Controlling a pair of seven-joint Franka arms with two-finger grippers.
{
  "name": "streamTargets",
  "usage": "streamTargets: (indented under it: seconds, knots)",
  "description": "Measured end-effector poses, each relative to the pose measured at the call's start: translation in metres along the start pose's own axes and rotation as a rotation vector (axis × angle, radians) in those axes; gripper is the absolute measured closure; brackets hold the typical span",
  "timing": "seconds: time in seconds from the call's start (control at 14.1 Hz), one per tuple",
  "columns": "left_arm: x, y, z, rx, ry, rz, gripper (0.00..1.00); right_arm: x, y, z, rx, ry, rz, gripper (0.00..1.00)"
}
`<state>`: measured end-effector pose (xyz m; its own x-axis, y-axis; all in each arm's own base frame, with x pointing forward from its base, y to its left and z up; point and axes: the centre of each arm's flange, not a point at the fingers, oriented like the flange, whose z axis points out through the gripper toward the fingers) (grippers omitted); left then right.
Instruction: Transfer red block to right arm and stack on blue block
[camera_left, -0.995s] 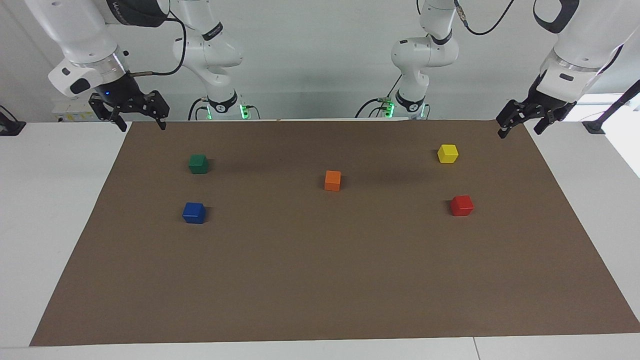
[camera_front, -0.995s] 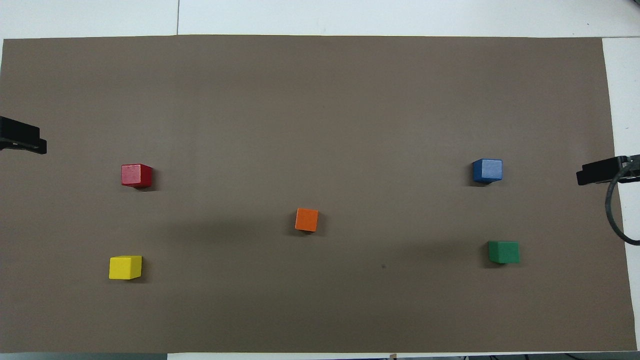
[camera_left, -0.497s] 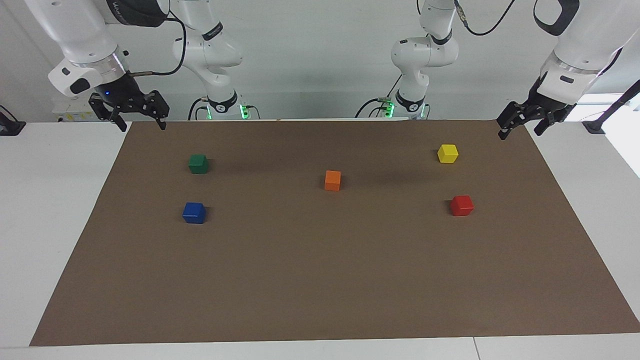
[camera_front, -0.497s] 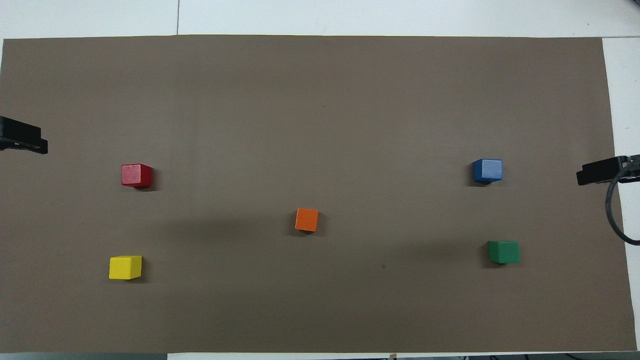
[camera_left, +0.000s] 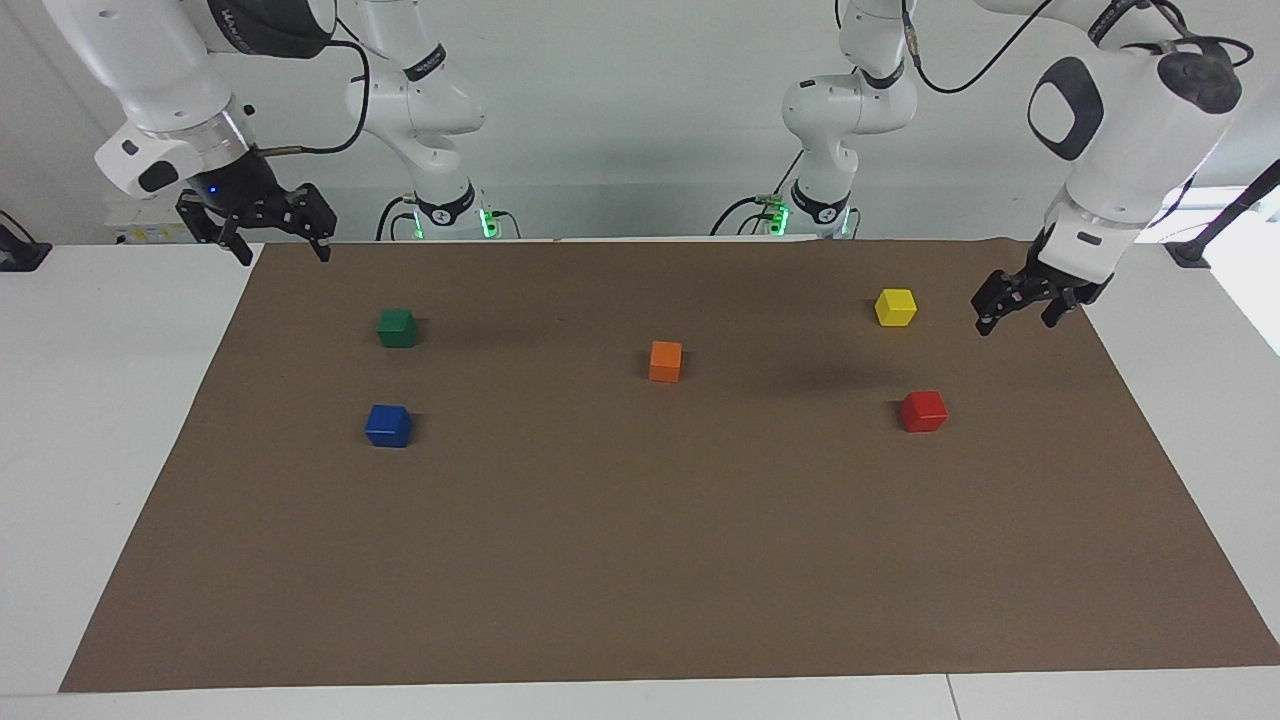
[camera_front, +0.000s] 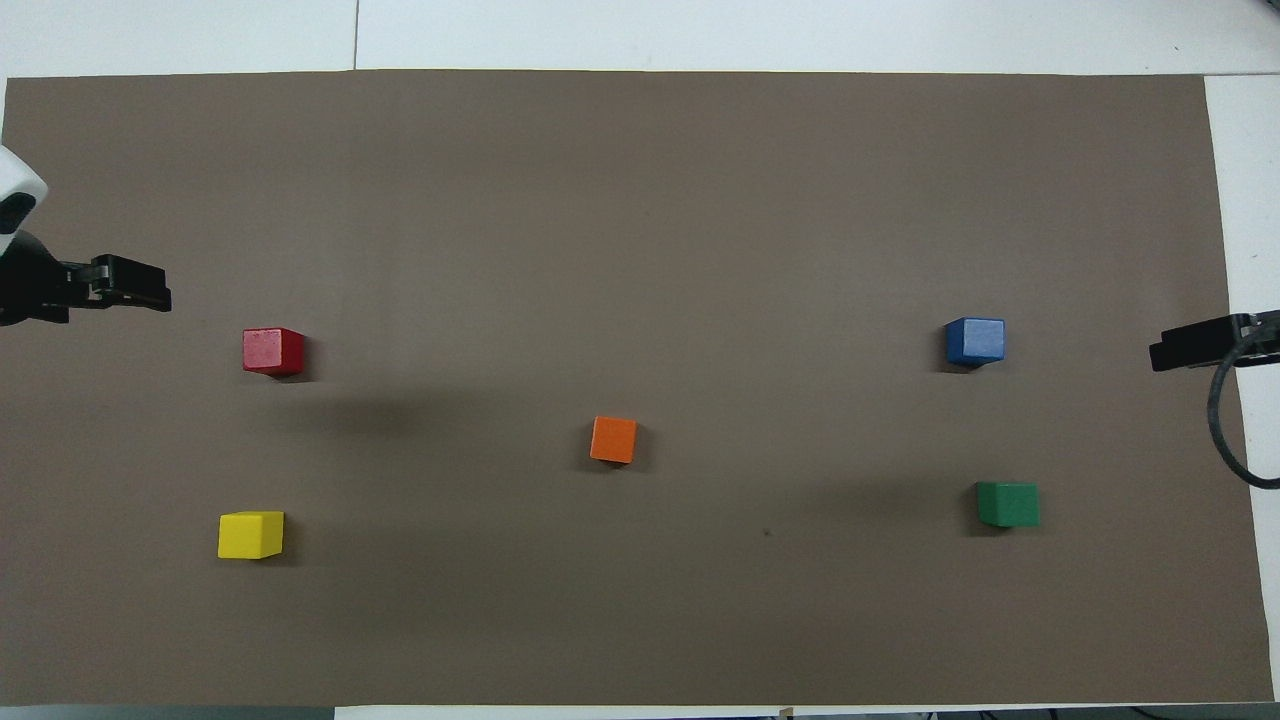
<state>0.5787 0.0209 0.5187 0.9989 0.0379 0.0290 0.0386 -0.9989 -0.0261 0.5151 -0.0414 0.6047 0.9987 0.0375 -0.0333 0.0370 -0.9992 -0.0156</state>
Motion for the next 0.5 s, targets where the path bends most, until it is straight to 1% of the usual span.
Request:
streamTargets:
  seconds: [0.07,0.14,0.28,0.36,0.5]
  knots:
    - [0.004,-0.001,0.021,0.0,0.011,-0.002,0.0,0.001,-0.002,0.01,0.025,0.005,-0.001,0.0]
    - [0.007,-0.002,0.046,0.0,0.023,-0.003,0.0,0.001,-0.003,0.022,0.068,0.006,0.004,0.0]
    - [0.009,-0.001,0.098,0.0,0.027,-0.002,0.0,0.001,0.002,0.052,0.174,0.008,0.012,0.0]
    - [0.01,0.0,0.117,-0.001,0.025,0.0,0.0,0.001,0.004,0.066,0.23,0.012,-0.002,0.0]
    - [0.009,0.002,0.14,-0.001,0.025,0.002,0.0,-0.002,-0.001,0.089,0.358,0.016,-0.045,0.0]
